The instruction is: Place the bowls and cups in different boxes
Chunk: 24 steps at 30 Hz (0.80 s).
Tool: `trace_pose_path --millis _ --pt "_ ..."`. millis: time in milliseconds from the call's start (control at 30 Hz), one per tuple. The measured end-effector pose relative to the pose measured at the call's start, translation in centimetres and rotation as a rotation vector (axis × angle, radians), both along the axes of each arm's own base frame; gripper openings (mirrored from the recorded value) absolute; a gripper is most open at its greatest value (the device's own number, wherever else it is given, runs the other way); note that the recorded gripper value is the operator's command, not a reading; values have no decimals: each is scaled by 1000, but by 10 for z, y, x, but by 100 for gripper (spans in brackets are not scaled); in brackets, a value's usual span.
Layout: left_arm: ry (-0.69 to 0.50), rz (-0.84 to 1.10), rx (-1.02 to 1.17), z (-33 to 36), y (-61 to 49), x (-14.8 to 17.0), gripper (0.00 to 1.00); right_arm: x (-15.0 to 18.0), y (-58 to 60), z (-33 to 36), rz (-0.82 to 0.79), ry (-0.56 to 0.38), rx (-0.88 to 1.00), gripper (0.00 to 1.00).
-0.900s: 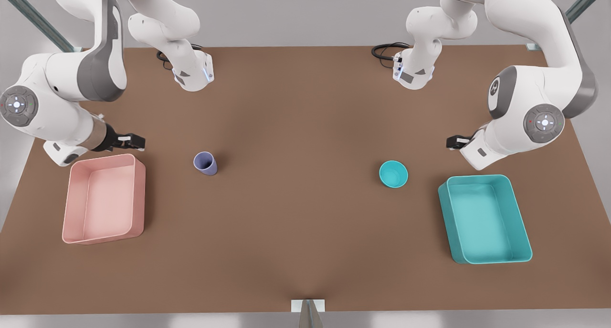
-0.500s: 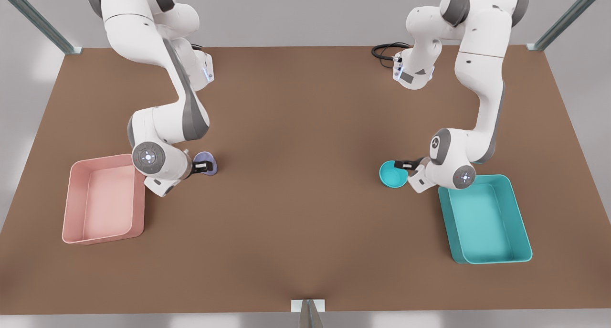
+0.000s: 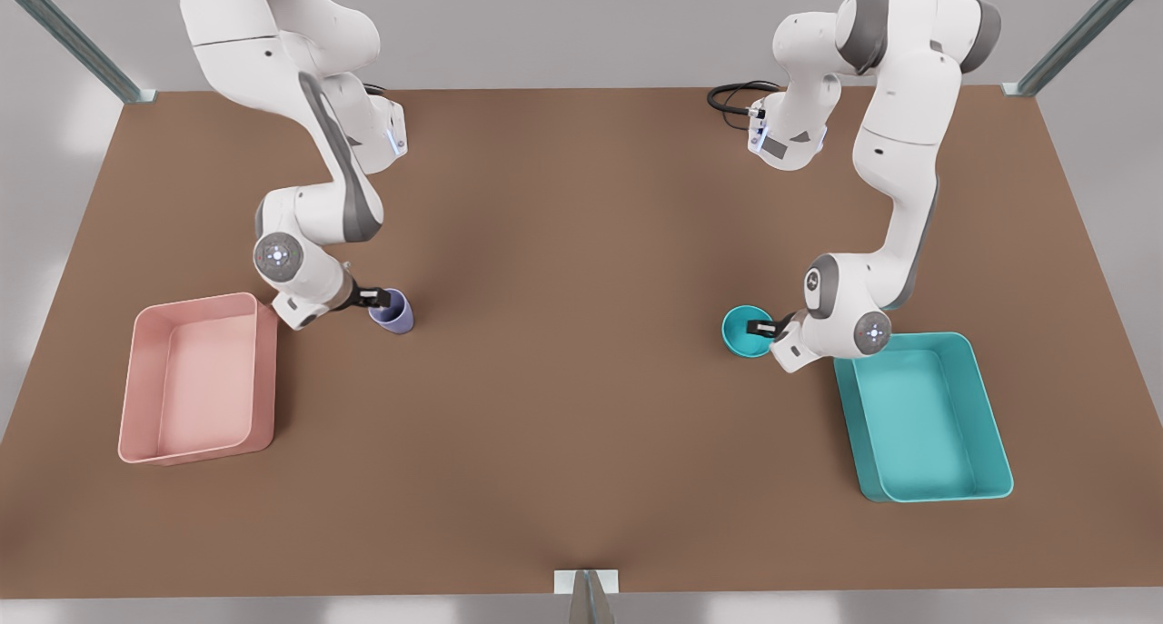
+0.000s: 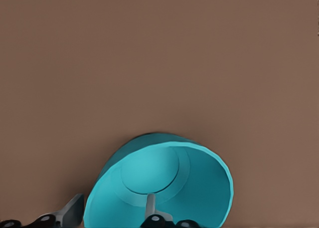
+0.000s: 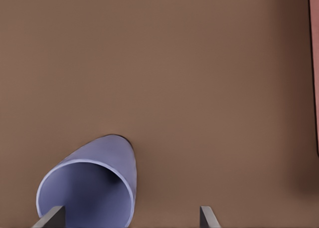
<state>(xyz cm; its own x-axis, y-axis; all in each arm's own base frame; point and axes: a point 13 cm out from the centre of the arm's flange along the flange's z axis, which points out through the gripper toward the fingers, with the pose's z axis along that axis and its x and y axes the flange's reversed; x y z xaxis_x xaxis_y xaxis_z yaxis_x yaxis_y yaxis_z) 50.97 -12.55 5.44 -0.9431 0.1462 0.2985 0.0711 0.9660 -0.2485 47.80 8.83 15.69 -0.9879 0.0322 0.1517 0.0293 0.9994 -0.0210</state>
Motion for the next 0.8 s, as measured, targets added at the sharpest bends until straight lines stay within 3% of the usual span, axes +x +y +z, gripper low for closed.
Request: trace_pose_path --millis 33,267,333,433,500,567,600,667,800 --pt "-1 5 -10 -1 -2 0 21 -1 0 -3 -1 -8 1 100" --pt "-54 6 -45 18 -7 18 21 0 -10 -25 -15 -23 -2 100" --pt "-115 -13 -43 59 -9 45 21 -6 -12 -32 -13 -12 -4 100" --pt "-272 4 27 177 43 135 21 -9 -14 -37 -8 -7 -4 100" --pt "-288 82 94 216 117 153 21 -11 -14 -42 -3 1 -6 100" --pt "-261 160 155 219 186 148 21 -14 -15 -49 1 10 -8 100" --pt "-244 185 181 213 211 143 21 -14 -15 -52 3 13 -8 96" --pt "-203 222 222 186 247 137 21 -16 -15 -56 6 19 -8 54" --pt "-141 264 264 118 289 130 21 -13 -8 -65 26 28 -3 39"
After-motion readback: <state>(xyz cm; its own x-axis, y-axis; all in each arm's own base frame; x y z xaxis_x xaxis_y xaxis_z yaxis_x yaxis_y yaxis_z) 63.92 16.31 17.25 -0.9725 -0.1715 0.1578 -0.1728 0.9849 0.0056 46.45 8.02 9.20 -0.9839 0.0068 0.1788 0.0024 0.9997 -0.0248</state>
